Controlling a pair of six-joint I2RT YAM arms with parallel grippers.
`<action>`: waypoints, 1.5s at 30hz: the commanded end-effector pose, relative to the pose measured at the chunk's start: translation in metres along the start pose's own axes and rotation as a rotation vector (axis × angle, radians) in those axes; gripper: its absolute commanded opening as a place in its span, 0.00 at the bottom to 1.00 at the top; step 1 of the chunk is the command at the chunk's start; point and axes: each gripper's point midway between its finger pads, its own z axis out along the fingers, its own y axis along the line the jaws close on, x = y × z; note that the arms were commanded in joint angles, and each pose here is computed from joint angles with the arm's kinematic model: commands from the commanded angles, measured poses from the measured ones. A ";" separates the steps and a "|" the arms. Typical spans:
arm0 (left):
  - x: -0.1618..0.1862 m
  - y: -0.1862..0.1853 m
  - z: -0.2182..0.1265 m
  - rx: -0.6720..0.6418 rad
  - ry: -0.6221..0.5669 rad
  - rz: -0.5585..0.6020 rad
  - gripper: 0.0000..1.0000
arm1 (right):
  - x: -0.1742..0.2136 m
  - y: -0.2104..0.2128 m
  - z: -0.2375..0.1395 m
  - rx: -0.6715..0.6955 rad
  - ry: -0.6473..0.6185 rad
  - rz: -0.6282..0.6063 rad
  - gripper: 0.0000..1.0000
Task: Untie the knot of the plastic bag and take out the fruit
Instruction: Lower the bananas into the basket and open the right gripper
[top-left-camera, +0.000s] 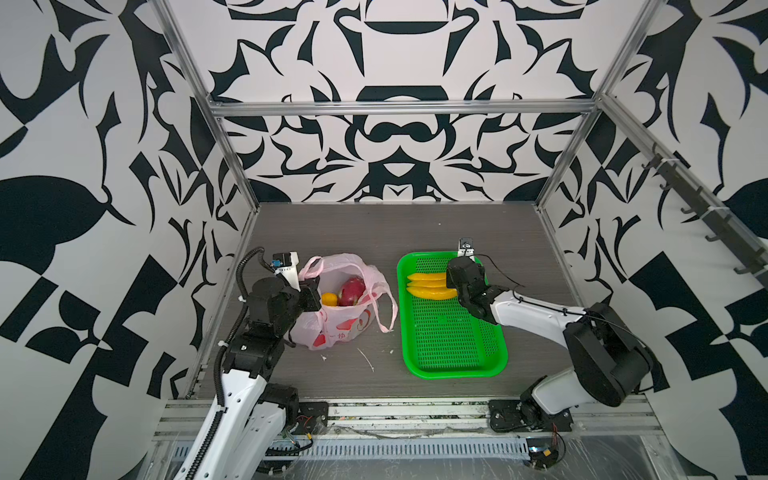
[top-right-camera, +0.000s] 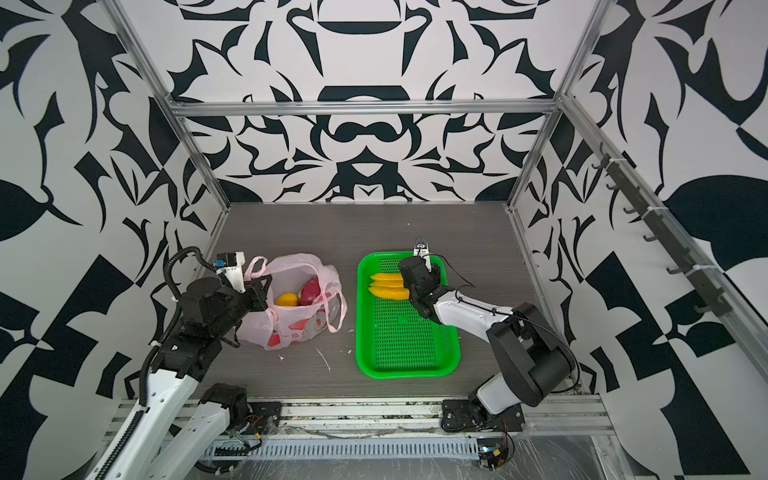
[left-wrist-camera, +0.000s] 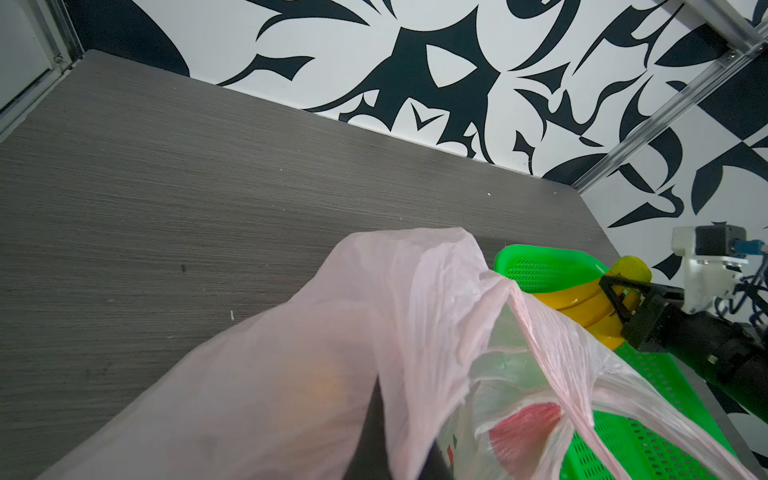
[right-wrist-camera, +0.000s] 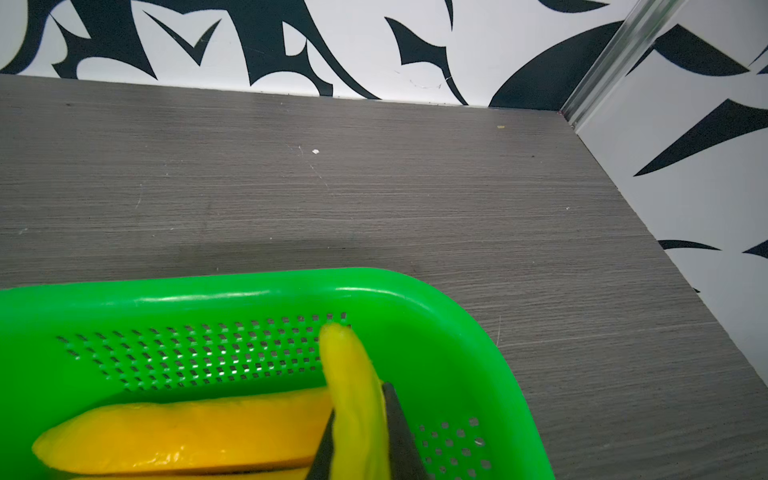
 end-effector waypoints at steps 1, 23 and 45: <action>-0.007 -0.002 -0.003 0.002 -0.011 0.015 0.00 | -0.026 0.006 -0.001 -0.017 -0.067 0.043 0.00; -0.005 -0.001 -0.004 -0.002 -0.017 0.013 0.00 | -0.025 0.001 -0.005 -0.004 -0.051 0.030 0.29; -0.006 -0.002 -0.005 0.003 -0.018 0.006 0.00 | -0.031 -0.009 -0.016 0.018 -0.059 0.032 0.44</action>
